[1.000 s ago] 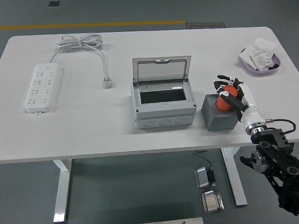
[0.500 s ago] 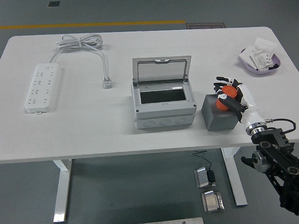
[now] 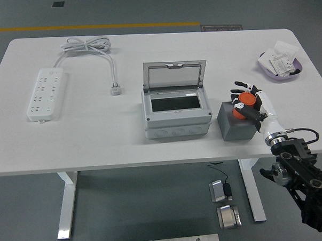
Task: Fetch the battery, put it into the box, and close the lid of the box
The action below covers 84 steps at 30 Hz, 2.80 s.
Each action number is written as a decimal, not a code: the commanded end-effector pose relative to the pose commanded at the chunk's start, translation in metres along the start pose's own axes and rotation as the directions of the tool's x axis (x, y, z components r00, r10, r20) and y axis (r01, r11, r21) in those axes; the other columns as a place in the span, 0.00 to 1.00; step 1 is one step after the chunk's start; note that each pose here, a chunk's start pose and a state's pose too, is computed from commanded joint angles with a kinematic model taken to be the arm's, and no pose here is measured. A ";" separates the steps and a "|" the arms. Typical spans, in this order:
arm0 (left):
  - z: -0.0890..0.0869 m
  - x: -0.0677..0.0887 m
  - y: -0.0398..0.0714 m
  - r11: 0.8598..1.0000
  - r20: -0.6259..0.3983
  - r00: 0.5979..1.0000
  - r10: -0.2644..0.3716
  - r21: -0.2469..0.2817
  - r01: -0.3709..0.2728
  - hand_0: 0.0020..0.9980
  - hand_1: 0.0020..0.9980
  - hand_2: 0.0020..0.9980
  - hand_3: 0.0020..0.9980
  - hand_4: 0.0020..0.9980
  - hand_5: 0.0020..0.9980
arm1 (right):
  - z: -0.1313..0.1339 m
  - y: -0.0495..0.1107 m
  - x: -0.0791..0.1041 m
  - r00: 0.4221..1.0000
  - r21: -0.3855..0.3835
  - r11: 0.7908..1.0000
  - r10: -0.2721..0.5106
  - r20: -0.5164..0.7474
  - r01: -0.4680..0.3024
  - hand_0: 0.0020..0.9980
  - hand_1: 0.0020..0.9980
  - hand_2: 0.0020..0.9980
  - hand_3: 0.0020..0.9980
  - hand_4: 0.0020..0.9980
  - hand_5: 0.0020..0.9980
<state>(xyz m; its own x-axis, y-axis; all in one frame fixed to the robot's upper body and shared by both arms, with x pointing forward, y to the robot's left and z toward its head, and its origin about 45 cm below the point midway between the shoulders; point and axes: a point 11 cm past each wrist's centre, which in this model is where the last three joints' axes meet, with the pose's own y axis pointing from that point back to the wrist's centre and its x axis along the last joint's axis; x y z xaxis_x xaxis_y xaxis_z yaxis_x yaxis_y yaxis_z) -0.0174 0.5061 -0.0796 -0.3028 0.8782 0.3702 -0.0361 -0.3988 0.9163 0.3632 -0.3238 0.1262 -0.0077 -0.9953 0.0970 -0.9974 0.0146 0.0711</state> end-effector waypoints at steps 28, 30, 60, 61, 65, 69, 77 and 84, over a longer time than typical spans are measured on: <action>0.000 0.001 0.000 1.000 0.003 1.000 0.004 0.001 -0.004 0.64 0.69 0.65 0.69 0.74 0.11 | -0.007 -0.004 0.004 0.999 0.012 1.000 0.028 0.046 -0.029 0.30 0.28 0.30 0.29 0.00 0.00; 0.000 0.001 0.000 1.000 0.003 1.000 0.005 0.000 -0.005 0.64 0.69 0.65 0.69 0.74 0.11 | -0.010 -0.006 0.005 0.999 0.020 0.999 0.028 0.047 -0.029 0.30 0.28 0.30 0.29 0.00 0.00; -0.001 0.009 0.001 1.000 -0.007 1.000 0.023 0.007 -0.023 0.65 0.69 0.66 0.68 0.75 0.13 | -0.112 -0.052 -0.092 0.716 0.073 0.943 -0.195 -0.670 0.324 0.25 0.26 0.29 0.29 0.02 0.00; -0.001 0.009 0.001 1.000 -0.007 1.000 0.023 0.008 -0.023 0.65 0.69 0.66 0.68 0.75 0.13 | -0.111 -0.052 -0.097 0.692 0.065 0.940 -0.199 -0.694 0.336 0.25 0.26 0.29 0.29 0.02 0.00; -0.002 0.011 0.001 1.000 -0.007 1.000 0.025 0.012 -0.025 0.65 0.69 0.66 0.68 0.75 0.13 | -0.104 -0.054 -0.116 0.611 0.043 0.927 -0.211 -0.763 0.373 0.23 0.24 0.29 0.28 0.03 0.00; -0.001 0.011 0.001 1.000 -0.007 1.000 0.026 0.010 -0.025 0.65 0.69 0.66 0.68 0.75 0.13 | -0.100 -0.058 -0.135 0.554 0.024 0.915 -0.223 -0.802 0.403 0.23 0.24 0.29 0.28 0.03 0.00; 0.004 0.014 0.001 1.000 -0.005 1.000 0.029 0.002 -0.029 0.65 0.69 0.66 0.68 0.75 0.14 | -0.095 -0.066 -0.161 0.503 -0.021 0.900 -0.262 -0.824 0.435 0.24 0.25 0.29 0.28 0.04 0.00; 0.007 0.013 0.001 1.000 -0.001 1.000 0.027 -0.002 -0.027 0.65 0.69 0.66 0.68 0.75 0.14 | -0.086 -0.068 -0.164 0.492 -0.048 0.898 -0.284 -0.823 0.437 0.24 0.25 0.29 0.28 0.04 0.00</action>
<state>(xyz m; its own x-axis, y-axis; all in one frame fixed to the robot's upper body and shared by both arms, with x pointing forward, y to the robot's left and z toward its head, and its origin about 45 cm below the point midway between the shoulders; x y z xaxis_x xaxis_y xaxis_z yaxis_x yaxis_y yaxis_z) -0.0148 0.5192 -0.0727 -0.3044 0.8669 0.3947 -0.0297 -0.4228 0.9057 0.4384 -0.1536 0.1907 0.3386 -0.4149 0.8445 -0.8957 -0.4171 0.1542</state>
